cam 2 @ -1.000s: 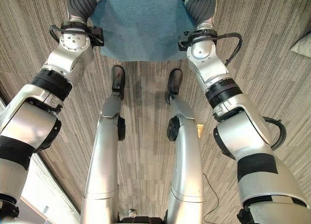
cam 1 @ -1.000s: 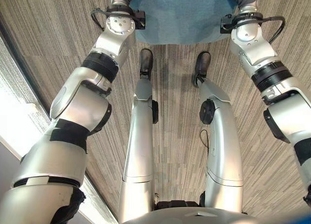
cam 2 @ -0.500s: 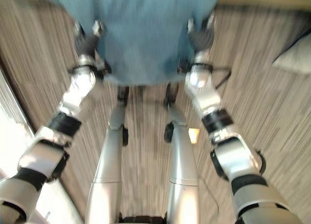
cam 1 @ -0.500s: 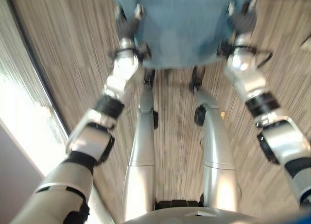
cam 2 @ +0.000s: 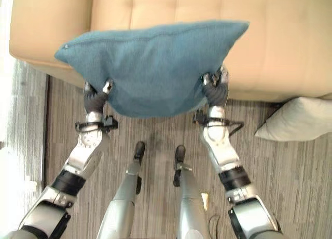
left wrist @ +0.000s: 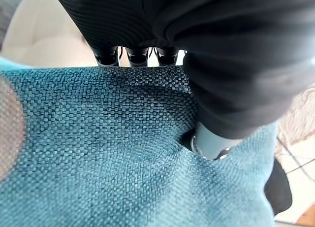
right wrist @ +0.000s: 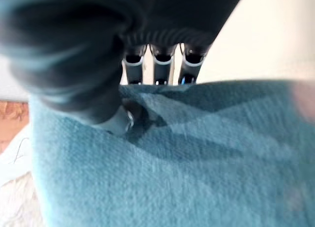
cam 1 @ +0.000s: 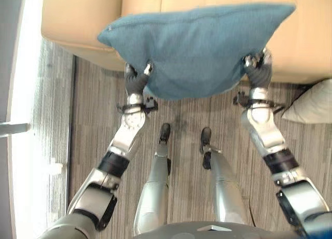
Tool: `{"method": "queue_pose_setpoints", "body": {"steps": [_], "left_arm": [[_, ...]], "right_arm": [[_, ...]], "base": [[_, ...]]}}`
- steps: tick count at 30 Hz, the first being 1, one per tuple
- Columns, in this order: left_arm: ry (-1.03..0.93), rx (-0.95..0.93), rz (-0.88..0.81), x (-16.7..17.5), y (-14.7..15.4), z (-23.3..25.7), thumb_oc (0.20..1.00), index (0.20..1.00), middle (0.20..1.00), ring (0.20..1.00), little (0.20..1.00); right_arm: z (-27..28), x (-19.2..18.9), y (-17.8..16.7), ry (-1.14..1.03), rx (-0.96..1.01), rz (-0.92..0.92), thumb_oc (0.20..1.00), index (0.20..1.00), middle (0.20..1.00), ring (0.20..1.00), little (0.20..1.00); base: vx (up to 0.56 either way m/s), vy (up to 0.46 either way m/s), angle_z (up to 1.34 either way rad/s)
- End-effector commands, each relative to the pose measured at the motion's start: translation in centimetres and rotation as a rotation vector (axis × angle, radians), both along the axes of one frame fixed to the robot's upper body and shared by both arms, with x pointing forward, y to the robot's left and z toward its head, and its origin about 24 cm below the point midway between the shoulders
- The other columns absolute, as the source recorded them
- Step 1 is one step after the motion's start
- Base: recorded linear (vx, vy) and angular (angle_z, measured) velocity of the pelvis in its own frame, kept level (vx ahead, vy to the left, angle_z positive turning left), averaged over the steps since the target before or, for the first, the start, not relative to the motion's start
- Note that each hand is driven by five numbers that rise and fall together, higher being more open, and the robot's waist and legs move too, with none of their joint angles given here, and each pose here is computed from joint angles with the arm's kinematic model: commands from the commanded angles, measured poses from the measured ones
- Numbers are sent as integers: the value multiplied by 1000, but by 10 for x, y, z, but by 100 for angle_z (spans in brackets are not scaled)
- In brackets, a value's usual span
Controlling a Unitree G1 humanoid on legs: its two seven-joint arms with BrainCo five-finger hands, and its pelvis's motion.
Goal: Pick up all the scattered cushions and arrange them neatly on the sofa.
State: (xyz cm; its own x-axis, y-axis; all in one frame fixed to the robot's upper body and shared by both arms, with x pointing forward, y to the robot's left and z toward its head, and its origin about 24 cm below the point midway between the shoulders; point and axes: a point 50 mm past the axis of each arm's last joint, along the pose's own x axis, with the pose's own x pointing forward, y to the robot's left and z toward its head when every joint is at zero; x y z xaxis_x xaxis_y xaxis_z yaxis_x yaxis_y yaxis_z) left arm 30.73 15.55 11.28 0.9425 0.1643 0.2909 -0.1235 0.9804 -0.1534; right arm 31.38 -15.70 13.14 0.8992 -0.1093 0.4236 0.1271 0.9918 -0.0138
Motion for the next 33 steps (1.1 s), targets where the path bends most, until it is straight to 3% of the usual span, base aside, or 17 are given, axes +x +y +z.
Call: {"method": "queue_pose_setpoints", "body": {"steps": [1,7,14,25,33], "left_arm": [[-260,-16,-206,-5,-39,47,200,200,200,200,200],[-123,-8,-185,-20,-22,7,200,200,200,200,200],[-28,-11,-205,-23,-30,-12,200,200,200,200,200],[-37,43,-166,-25,-16,-8,200,200,200,200,200],[-61,18,-133,-26,-7,-5,200,200,200,200,200]], "right_arm": [[33,-10,31,-192,-7,199,200,200,200,200,200],[-6,-27,16,-50,-28,199,200,200,200,200,200],[-33,-33,7,76,-30,161,200,200,200,200,200],[-20,-25,34,36,-23,226,200,200,200,200,200],[-14,-21,43,17,-33,278,200,200,200,200,200]], "base": [[154,-31,4],[202,-98,13],[147,-27,13],[223,183,-46],[256,-73,-15]]}}
